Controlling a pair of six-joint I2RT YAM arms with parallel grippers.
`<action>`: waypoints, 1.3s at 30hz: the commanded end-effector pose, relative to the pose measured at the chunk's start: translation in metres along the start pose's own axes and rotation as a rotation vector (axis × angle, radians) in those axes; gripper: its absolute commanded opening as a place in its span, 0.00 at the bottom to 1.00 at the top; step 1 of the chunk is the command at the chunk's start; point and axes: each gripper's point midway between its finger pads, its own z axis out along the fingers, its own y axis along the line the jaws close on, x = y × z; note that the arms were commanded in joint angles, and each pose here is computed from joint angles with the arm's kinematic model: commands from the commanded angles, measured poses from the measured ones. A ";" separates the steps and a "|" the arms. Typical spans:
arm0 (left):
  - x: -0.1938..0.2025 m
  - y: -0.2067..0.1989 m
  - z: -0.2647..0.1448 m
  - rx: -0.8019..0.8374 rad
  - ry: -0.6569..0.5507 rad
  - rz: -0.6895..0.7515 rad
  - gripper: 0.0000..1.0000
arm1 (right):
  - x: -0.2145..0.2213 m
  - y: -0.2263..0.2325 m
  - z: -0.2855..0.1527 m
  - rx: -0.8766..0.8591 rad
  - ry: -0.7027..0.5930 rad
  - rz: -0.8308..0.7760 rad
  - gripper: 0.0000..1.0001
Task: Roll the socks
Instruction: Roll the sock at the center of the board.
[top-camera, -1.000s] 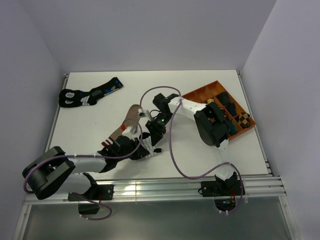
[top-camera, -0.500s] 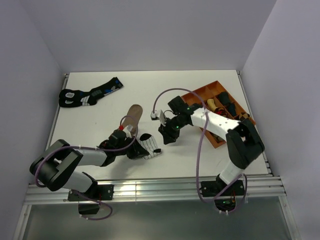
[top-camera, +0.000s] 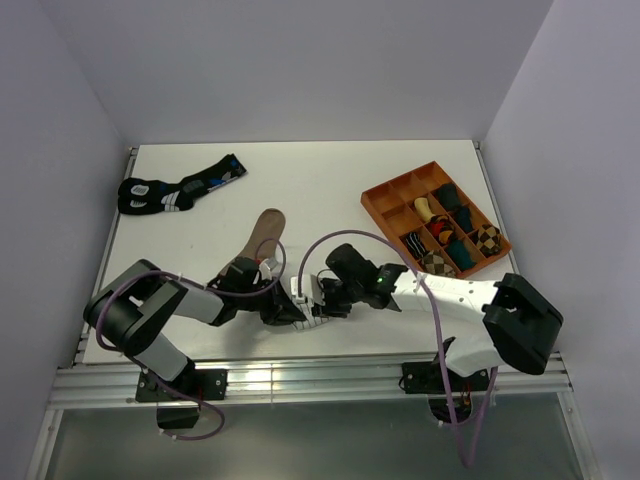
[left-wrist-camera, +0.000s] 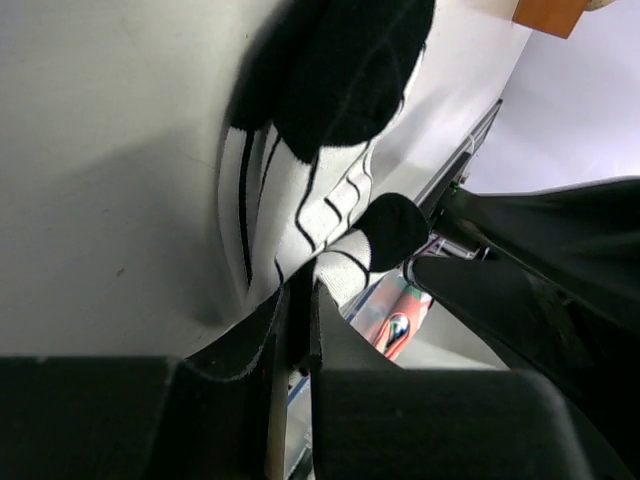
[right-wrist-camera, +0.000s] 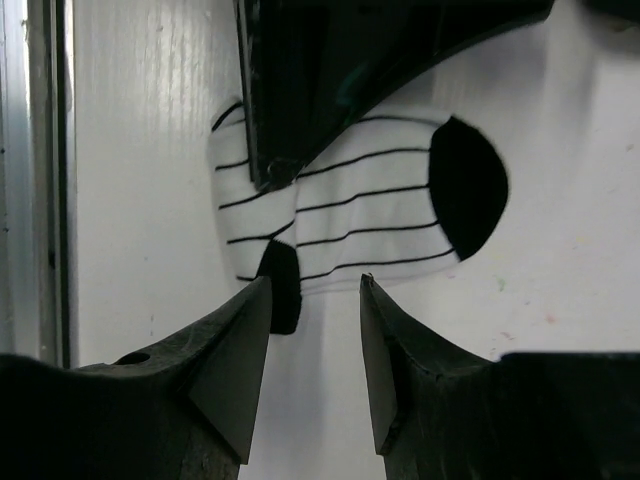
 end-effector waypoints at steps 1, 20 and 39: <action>0.011 0.024 0.001 -0.103 0.048 -0.058 0.00 | -0.036 -0.017 -0.006 0.100 -0.118 -0.118 0.48; 0.004 0.019 -0.005 -0.110 0.048 -0.041 0.00 | -0.023 0.026 0.025 0.008 -0.048 -0.212 0.44; -0.010 0.010 -0.016 -0.072 -0.036 -0.025 0.20 | -0.011 0.025 0.048 -0.036 0.016 -0.159 0.13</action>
